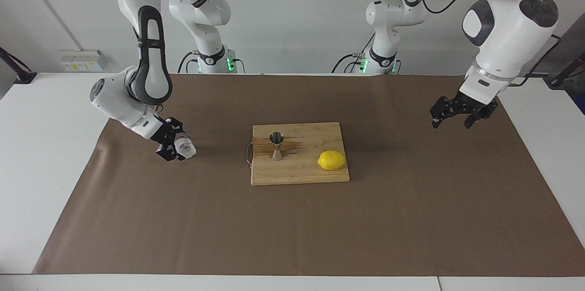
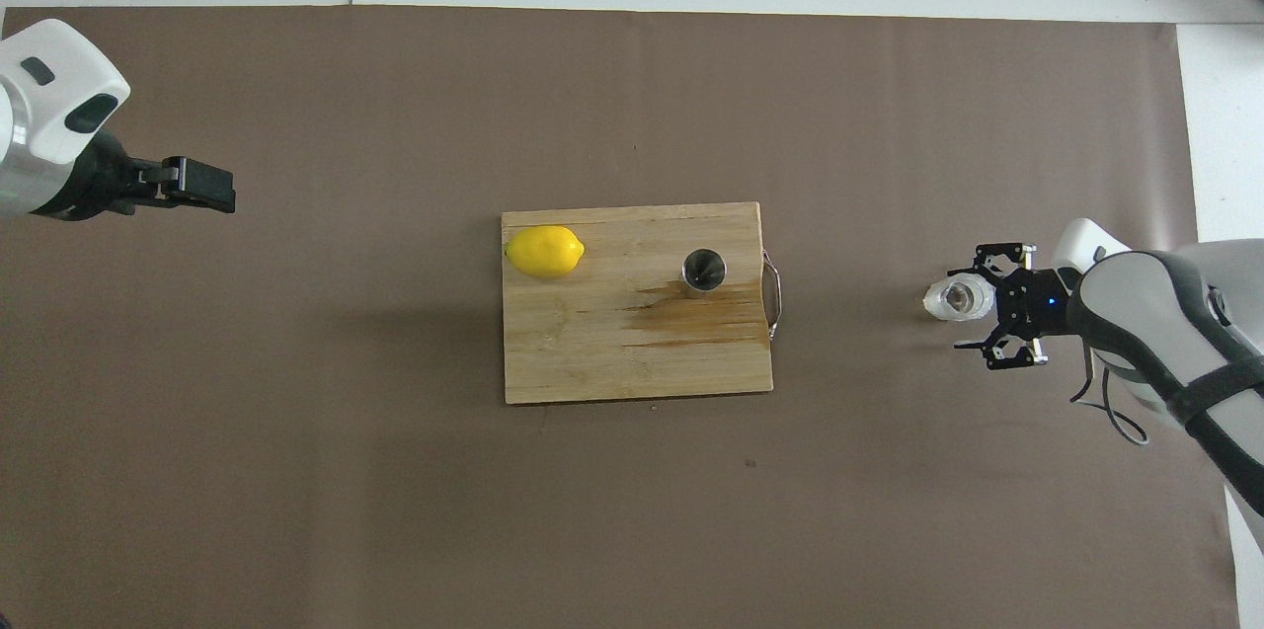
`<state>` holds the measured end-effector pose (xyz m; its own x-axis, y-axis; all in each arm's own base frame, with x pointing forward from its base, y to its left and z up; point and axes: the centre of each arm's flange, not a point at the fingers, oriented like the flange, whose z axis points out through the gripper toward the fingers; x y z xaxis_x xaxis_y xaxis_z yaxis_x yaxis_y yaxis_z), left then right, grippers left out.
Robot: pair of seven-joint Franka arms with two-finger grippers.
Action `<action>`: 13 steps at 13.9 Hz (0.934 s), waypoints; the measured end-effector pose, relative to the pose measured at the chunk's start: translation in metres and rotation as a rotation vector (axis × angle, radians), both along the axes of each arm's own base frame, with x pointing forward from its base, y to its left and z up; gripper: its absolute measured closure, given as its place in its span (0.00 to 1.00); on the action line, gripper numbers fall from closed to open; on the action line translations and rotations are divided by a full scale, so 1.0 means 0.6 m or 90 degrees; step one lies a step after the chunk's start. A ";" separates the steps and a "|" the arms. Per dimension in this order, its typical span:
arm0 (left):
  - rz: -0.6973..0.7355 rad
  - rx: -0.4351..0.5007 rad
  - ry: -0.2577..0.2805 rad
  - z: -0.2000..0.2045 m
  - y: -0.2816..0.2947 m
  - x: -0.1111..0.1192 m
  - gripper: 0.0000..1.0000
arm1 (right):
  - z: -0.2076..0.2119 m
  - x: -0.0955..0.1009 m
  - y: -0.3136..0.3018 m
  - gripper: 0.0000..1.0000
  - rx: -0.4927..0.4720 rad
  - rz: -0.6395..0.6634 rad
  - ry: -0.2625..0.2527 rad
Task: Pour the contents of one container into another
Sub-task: 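Grasp the clear glass cup with the right gripper while the left withdraws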
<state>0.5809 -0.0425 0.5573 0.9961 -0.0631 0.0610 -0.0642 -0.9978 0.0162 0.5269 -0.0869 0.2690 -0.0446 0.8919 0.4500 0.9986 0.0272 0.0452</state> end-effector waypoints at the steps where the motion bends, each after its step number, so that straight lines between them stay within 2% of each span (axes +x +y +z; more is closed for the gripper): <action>1: -0.006 0.007 0.003 0.017 -0.004 -0.013 0.00 | 0.001 0.001 0.000 0.04 0.001 -0.002 -0.001; 2: -0.010 0.011 0.010 0.034 -0.008 -0.026 0.00 | 0.001 0.001 0.001 0.10 0.006 -0.007 -0.002; 5: -0.021 0.016 0.025 0.067 -0.020 -0.056 0.00 | 0.002 0.003 0.002 0.48 0.015 -0.017 -0.005; 9: -0.028 0.017 0.013 0.088 -0.031 -0.069 0.00 | 0.019 0.017 0.011 0.50 0.027 -0.036 -0.015; 13: -0.028 0.017 0.013 0.088 -0.031 -0.069 0.00 | 0.092 0.046 0.071 0.50 0.030 -0.072 -0.024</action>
